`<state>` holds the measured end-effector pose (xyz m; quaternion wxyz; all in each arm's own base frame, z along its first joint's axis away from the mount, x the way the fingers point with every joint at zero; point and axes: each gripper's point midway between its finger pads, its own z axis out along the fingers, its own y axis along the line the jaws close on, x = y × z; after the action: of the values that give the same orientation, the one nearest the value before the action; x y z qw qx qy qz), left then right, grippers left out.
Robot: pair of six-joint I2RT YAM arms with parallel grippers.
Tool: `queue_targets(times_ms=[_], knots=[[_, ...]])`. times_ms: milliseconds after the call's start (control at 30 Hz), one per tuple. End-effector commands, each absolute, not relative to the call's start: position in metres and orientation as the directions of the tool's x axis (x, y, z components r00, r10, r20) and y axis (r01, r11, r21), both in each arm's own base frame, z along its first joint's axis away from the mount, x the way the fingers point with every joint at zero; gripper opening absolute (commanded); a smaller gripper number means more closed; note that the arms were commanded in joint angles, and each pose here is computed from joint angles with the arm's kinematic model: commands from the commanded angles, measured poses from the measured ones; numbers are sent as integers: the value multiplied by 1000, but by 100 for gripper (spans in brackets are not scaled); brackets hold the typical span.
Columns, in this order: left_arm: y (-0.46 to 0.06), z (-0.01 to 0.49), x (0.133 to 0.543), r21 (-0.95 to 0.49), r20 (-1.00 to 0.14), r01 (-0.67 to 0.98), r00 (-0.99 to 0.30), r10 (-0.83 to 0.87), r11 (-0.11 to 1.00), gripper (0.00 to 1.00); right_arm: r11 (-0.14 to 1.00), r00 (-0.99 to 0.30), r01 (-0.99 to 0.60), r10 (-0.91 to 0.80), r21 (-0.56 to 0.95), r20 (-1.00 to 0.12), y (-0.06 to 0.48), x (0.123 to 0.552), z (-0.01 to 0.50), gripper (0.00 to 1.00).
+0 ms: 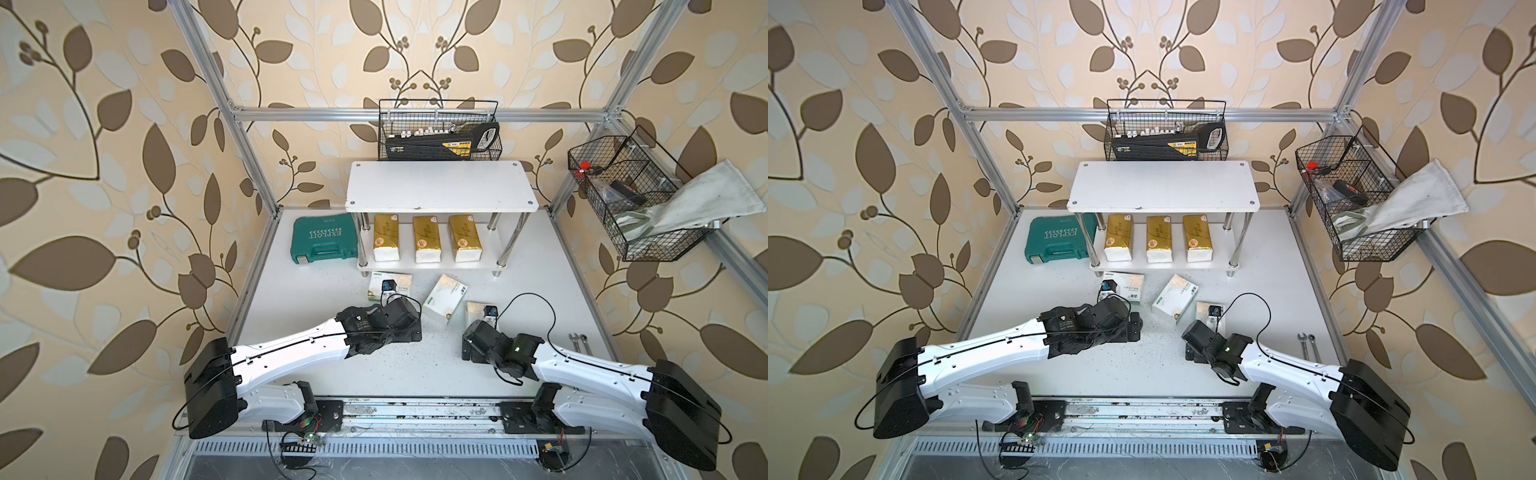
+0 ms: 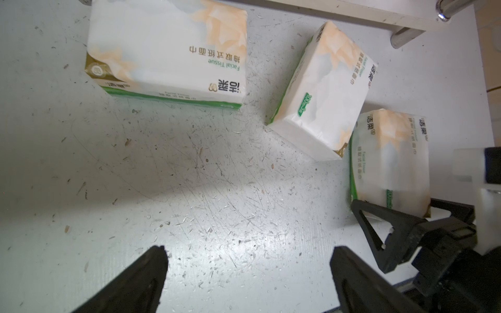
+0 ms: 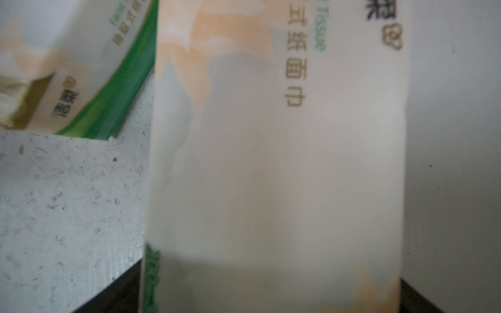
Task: Place the tissue boxes on the shelf by color
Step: Pick up the box of tissues from the center of the board.
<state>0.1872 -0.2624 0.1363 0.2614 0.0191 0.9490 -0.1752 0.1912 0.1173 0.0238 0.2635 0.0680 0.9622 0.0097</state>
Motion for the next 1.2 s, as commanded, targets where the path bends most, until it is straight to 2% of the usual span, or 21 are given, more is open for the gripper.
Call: queue_targets(times_ms=[0, 133, 500, 733, 933, 1167], knots=[[-262, 135, 187, -320, -511, 123, -857, -62, 939, 99, 990, -847, 125, 141, 65, -512, 123, 198, 23, 99], [-261, 136, 186, -320, -512, 126, -857, -59, 939, 99, 990, -858, 122, 138, 65, -494, 125, 196, 19, 98], [-256, 160, 189, -332, -548, 142, -834, -68, 932, 99, 980, -842, 134, 191, 147, -505, 118, 185, 38, 82], [-248, 196, 192, -342, -596, 159, -798, -83, 926, 99, 973, -848, 120, 203, 196, -489, 117, 175, 64, 81], [-247, 242, 200, -342, -661, 202, -746, -82, 918, 99, 964, -860, 18, 152, 267, -488, 130, 168, 108, 80], [-257, 312, 218, -342, -734, 282, -676, -67, 896, 99, 943, -835, -138, 54, 303, -548, 140, 164, 192, 79]])
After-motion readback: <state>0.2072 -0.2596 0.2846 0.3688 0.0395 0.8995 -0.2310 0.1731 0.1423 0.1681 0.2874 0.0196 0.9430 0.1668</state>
